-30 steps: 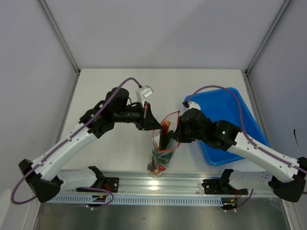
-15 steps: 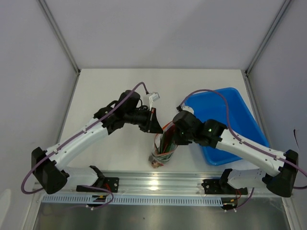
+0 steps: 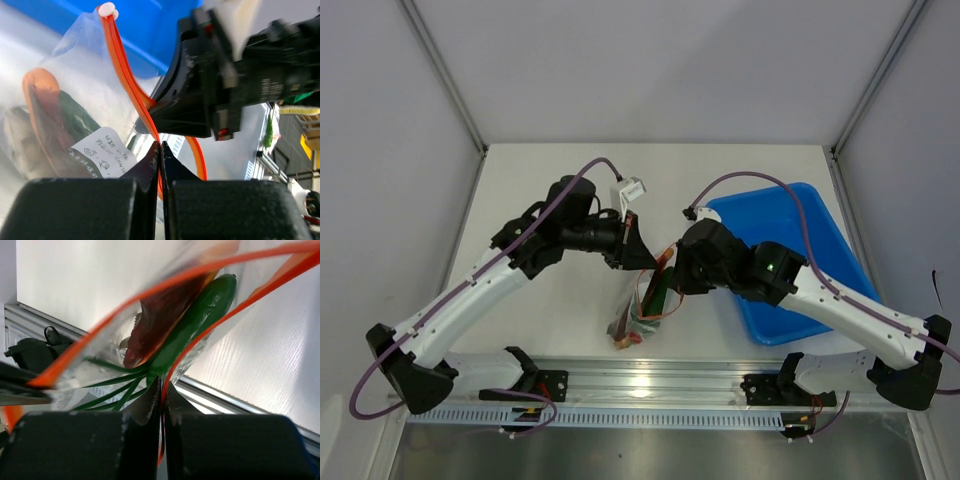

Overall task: Place the food in the zip-top bag and seal the zipper
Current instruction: Adjust the zipper food storage bag at the center of the board.

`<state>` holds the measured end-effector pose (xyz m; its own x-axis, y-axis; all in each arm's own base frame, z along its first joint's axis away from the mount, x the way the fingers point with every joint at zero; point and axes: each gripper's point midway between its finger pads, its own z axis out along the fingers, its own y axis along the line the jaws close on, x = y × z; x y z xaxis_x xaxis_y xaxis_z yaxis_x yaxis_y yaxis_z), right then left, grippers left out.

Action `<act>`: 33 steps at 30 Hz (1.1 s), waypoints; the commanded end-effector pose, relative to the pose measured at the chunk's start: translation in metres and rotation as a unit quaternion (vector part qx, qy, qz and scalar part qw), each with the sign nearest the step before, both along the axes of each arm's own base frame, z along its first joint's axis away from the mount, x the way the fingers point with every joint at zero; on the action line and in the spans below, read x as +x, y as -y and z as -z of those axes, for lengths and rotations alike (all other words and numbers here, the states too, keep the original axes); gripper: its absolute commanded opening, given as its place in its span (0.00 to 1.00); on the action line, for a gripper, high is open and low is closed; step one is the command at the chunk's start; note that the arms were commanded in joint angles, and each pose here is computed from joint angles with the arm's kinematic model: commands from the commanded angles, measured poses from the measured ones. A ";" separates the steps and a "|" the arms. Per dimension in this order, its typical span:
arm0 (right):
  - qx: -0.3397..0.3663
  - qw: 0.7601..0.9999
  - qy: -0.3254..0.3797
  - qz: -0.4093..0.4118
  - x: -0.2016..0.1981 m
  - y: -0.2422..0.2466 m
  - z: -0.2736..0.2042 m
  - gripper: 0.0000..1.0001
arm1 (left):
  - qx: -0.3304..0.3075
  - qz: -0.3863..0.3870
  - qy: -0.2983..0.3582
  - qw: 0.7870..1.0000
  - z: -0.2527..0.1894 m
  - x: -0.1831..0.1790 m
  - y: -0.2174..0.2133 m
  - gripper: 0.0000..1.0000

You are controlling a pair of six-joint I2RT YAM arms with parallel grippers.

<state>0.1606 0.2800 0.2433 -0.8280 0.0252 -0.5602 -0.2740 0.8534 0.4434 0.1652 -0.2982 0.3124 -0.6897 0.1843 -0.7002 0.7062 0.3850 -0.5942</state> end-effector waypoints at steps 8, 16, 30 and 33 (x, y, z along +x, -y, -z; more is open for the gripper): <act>0.006 1.000 0.009 -0.014 0.005 -0.011 -0.009 0.23 | -0.007 0.054 -0.039 0.998 0.027 -0.008 0.013 0.01; 0.027 1.000 0.007 -0.002 0.001 -0.006 -0.009 0.34 | -0.013 0.059 -0.050 0.997 0.036 -0.015 0.011 0.01; 0.118 0.992 -0.008 0.030 -0.008 -0.007 -0.019 0.35 | 0.010 0.052 -0.033 0.998 0.046 -0.019 0.002 0.27; 0.147 0.988 -0.013 0.044 -0.009 -0.007 -0.024 0.34 | 0.017 0.044 -0.005 0.999 0.044 -0.017 -0.002 0.45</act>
<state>0.1477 0.2779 0.2454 -0.8427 0.1516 -0.5167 -0.2178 0.7816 0.5845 0.1501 -0.3020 0.2560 -0.7378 0.2774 -0.6154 0.6741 0.3517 -0.6496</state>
